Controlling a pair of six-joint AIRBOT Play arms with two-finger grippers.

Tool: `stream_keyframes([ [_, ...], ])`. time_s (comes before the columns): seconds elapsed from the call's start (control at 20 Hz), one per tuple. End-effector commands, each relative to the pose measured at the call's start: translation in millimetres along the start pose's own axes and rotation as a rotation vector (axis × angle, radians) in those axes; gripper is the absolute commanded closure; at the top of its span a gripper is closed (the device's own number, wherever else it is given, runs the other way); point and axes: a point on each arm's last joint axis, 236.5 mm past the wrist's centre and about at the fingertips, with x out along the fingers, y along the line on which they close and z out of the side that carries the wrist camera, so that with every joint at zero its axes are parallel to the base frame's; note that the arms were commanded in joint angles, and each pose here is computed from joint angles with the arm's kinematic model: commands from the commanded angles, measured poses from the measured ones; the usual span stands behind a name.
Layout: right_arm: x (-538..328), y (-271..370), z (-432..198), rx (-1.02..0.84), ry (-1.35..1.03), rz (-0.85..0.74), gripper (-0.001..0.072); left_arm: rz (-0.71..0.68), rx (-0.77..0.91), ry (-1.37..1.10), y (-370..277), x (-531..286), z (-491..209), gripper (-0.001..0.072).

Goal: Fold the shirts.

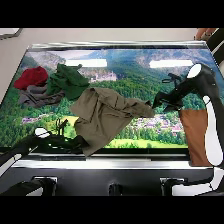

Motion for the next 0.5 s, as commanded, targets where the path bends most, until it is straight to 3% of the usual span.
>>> stream_keyframes([
  [0.0, 23, 6, -8, -0.026, 0.037, 0.019, 0.0003, 0.019, -0.031, -0.040, 3, 16, 7, 0.0371],
  [0.1, 41, 10, -10, -0.038, 0.037, 0.015, 0.0003, 0.019, -0.038, -0.047, 4, 17, 9, 0.0668],
  [0.3, 55, 11, 18, 0.037, -0.082, -0.006, 0.0039, 0.008, 0.042, -0.064, -6, 9, 14, 0.0680],
  [0.35, 56, 14, 24, 0.069, -0.102, 0.006, 0.0157, 0.016, 0.068, -0.077, -7, 6, 16, 0.0681],
  [0.4, 57, 17, 26, 0.097, -0.108, 0.021, 0.0361, 0.030, 0.102, -0.092, -8, 1, 19, 0.0681],
  [0.45, 56, 22, 31, 0.105, -0.129, 0.044, 0.0665, 0.048, 0.141, -0.105, -8, -5, 21, 0.0681],
])
